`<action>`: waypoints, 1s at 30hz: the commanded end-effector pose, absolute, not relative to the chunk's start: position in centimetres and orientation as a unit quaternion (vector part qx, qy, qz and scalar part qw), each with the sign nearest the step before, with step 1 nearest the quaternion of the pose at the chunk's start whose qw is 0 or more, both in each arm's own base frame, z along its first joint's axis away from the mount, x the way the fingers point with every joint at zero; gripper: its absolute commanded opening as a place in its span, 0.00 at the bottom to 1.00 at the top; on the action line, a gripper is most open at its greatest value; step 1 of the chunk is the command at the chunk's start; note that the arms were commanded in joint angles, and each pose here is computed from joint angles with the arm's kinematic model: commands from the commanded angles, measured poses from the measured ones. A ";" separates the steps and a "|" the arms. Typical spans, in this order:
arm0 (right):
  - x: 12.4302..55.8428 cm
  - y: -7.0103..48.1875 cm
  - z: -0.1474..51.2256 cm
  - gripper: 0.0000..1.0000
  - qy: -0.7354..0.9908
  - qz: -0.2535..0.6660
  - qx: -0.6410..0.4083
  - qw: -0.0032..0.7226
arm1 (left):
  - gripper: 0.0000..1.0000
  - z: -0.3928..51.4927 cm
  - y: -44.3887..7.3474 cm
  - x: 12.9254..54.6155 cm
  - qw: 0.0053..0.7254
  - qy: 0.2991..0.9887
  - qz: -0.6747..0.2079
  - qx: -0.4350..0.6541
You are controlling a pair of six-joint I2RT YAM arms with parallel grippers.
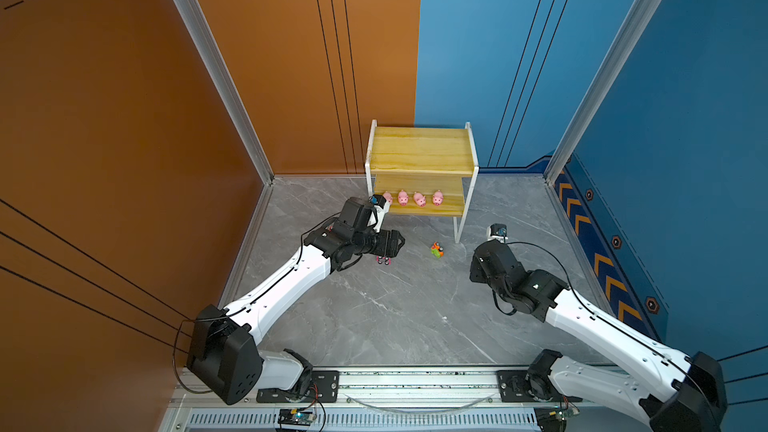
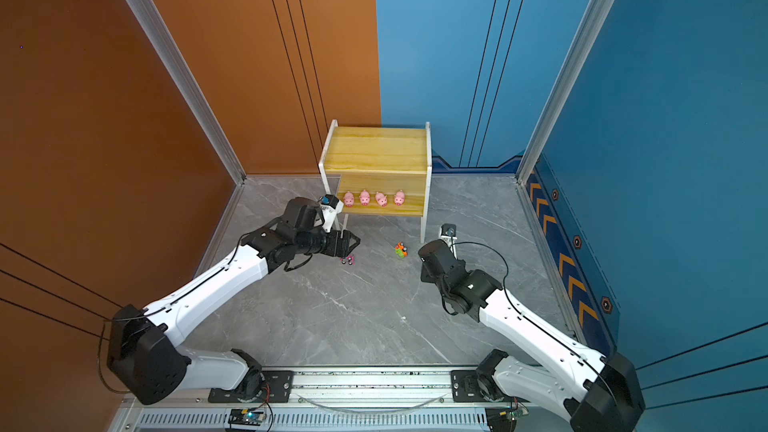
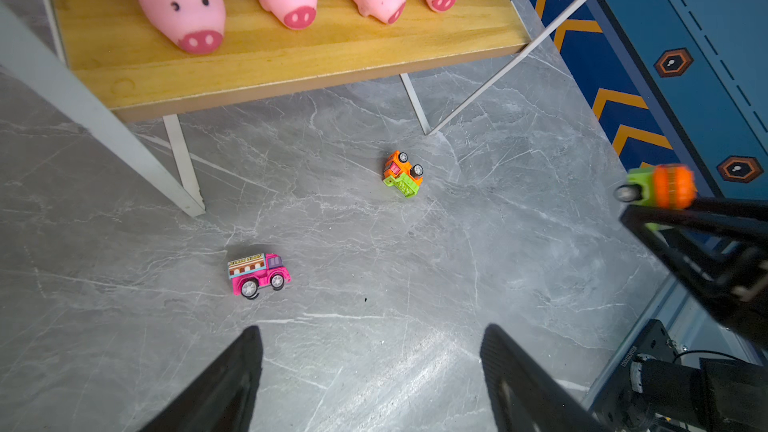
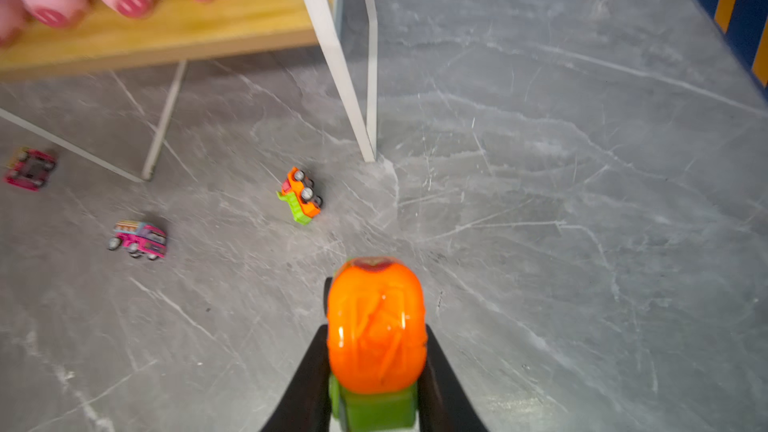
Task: Place and organize the plastic toys onto the shelf
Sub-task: 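Lift the mixer truck off the floor with the right gripper, then carry the mixer truck up over the top shelf tier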
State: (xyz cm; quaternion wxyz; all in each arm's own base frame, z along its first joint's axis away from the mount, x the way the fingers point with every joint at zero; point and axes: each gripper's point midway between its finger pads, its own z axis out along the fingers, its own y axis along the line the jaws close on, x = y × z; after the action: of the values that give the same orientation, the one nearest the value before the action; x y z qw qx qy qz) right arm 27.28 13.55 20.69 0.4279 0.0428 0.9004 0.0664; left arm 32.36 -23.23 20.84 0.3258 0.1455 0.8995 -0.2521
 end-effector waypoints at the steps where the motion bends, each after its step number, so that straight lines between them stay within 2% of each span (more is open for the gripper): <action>1: 26.1 12.2 24.4 0.25 0.903 0.022 -0.003 0.430 | 0.84 20.2 -23.5 32.0 0.315 0.900 -0.260 0.149; 9: 28.0 13.3 35.5 0.24 0.868 0.024 -0.045 0.494 | 0.83 21.5 -24.0 31.2 0.334 0.888 -0.260 0.181; 14: 30.3 15.0 39.4 0.24 0.855 0.023 -0.059 0.514 | 0.83 22.7 -25.4 29.8 0.340 0.870 -0.278 0.225; 20: 34.4 17.0 41.7 0.25 0.853 0.027 -0.061 0.518 | 0.83 23.3 -26.2 28.8 0.342 0.860 -0.287 0.247; 30: 39.0 19.0 41.6 0.25 0.859 0.019 -0.060 0.509 | 0.83 23.6 -26.7 28.0 0.344 0.855 -0.291 0.258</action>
State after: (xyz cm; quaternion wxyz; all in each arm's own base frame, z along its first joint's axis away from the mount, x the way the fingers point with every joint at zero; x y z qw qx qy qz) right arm 38.93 19.14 41.29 0.5139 -0.0497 0.8560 0.0254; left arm 28.82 -26.42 23.31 0.3422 0.2424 0.8629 -0.2821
